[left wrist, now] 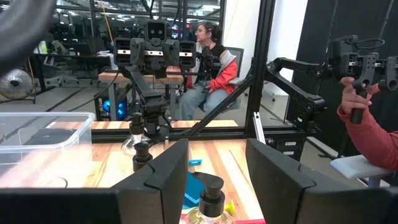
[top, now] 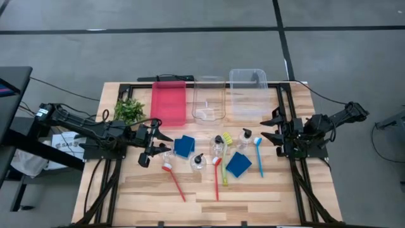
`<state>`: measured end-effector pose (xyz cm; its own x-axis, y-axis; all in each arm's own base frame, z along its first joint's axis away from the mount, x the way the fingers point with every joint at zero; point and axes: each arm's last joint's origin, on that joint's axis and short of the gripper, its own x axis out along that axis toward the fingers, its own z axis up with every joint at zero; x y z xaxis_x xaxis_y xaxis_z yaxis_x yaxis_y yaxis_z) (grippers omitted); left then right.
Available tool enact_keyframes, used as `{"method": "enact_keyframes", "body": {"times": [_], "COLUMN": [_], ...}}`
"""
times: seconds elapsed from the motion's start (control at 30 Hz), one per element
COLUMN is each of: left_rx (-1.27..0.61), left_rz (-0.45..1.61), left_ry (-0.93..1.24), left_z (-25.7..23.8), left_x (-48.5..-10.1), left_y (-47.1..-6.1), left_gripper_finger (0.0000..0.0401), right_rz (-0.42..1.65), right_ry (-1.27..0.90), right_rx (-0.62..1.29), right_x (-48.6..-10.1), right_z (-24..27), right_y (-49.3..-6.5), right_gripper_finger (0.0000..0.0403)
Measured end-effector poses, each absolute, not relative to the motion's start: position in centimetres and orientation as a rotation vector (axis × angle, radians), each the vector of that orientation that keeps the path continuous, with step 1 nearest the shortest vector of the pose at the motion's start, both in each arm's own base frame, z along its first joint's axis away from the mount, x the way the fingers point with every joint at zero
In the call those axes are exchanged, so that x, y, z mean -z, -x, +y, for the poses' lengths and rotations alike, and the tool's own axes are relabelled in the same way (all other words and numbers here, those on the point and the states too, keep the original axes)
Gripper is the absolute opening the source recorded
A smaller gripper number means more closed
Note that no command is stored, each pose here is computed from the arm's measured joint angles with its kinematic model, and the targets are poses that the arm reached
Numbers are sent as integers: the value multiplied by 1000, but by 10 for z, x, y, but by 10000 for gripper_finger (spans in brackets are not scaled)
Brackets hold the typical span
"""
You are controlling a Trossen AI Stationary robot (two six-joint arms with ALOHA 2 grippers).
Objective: Pick & Place Kitchen Sink Supplies
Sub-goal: Put the blue dishwashing brush into the white transparent bin
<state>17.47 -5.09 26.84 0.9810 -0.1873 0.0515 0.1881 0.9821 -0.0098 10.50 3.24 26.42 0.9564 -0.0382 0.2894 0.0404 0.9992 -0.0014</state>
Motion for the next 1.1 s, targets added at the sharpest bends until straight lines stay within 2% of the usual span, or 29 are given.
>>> {"method": "enact_keyframes", "body": {"times": [0.23,0.4,0.53,0.83,1.1], "left_rx": [189,189,189,189,189], "left_rz": [-50,-50,-50,-50,-46], "left_ry": [15,15,15,15,14], "left_z": [-51,-51,-51,-51,-51], "left_x": [-268,-268,-268,-268,-268], "left_y": [-175,-175,-175,-175,-175], "left_gripper_finger": [163,163,163,163,163], "right_rz": [-250,-128,-13,220,240], "right_ry": [29,106,148,86,100], "right_rx": [37,41,119,129,109], "right_x": [-260,-247,-243,-254,-256], "right_z": [34,37,37,42,45], "right_y": [-109,-116,-123,-130,-130], "right_gripper_finger": [182,182,182,182,182]}}
